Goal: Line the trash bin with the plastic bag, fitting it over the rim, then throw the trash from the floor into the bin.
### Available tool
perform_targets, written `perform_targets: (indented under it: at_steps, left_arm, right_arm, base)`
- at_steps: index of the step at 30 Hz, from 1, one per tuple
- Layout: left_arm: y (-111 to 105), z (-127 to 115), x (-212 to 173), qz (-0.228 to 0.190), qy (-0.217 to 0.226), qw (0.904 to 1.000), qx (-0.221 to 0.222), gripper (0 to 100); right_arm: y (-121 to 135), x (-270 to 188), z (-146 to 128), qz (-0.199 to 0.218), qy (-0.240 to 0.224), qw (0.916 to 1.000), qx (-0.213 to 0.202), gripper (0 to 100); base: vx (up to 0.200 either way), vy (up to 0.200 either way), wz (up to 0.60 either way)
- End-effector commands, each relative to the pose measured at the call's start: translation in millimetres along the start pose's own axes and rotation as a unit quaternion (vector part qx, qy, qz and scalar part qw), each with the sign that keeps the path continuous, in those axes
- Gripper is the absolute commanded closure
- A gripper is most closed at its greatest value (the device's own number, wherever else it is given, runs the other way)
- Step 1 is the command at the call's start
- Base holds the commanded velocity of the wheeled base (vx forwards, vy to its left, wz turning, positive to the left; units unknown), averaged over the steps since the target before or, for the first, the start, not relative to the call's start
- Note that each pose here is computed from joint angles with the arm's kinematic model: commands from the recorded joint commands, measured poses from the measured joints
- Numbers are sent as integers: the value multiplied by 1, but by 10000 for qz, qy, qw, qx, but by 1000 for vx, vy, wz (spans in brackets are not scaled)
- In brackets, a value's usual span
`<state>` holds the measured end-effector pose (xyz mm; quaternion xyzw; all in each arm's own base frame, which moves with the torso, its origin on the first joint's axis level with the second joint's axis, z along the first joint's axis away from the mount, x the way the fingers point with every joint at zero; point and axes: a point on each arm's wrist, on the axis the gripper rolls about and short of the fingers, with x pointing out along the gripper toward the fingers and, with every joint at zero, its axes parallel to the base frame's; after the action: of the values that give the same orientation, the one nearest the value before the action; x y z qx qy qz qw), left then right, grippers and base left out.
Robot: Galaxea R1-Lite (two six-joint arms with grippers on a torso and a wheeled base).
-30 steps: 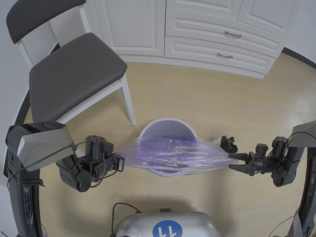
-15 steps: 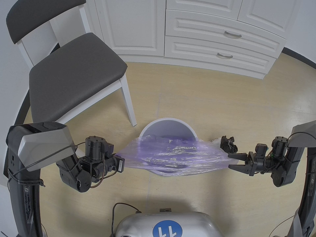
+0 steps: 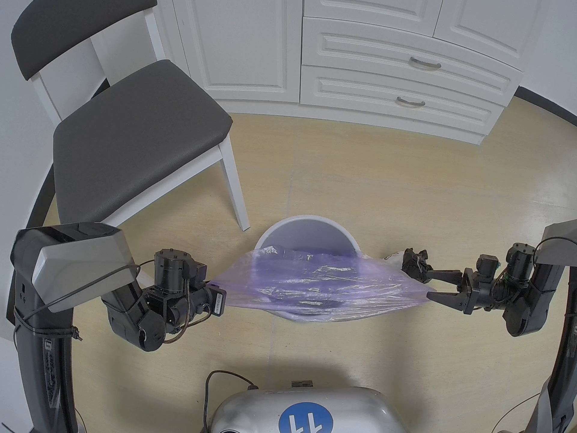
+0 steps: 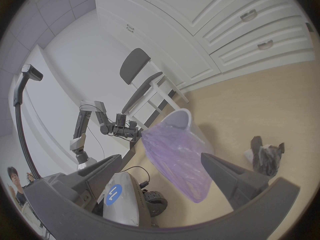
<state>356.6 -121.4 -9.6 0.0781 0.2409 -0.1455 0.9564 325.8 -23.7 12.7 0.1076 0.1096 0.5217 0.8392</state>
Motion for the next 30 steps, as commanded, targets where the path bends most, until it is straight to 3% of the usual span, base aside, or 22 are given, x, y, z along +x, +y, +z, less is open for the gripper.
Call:
perform_targets:
  at_steps: [1,9,14,18,23,26,27,28,29,30]
  left_arm:
    - [2,-1,0,26,22,10000,-6,100]
    - [2,0,-3,18,14,10000,1,100]
    - [-1,0,-6,-36,-14,10000,11,100]
    - [-4,1,-9,-92,-26,9999,30,100]
    - [-10,8,-18,-184,-110,9998,39,100]
    - [-13,10,-23,-217,-97,9997,62,100]
    - [-14,12,-28,-243,-122,9996,67,100]
    - [-15,12,-30,-251,-100,9996,80,0]
    - [-16,12,-31,-265,-93,9996,80,0]
    - [-17,13,-34,-286,-72,9995,93,0]
  right_arm:
    - [3,-8,13,-90,-107,9996,-241,0]
    - [5,-8,19,-157,-145,9991,-366,0]
    - [21,10,28,-178,-144,9984,-513,0]
    - [47,32,42,-633,-251,9951,-722,0]
    - [78,70,50,-1414,-436,9843,-961,0]
    - [93,88,47,-1764,-434,9761,-1189,0]
    - [101,100,44,-2061,-400,9673,-1425,0]
    - [104,105,42,-2245,-384,9617,-1527,0]
    - [105,108,42,-2344,-379,9585,-1576,0]
    - [110,117,38,-2663,-338,9485,-1685,0]
  base:
    - [0,0,0]
    - [0,0,0]
    - [0,0,0]
    - [0,0,0]
    - [0,0,0]
    - [0,0,0]
    - [0,0,0]
    - [0,0,0]
    - [0,0,0]
    - [0,0,0]
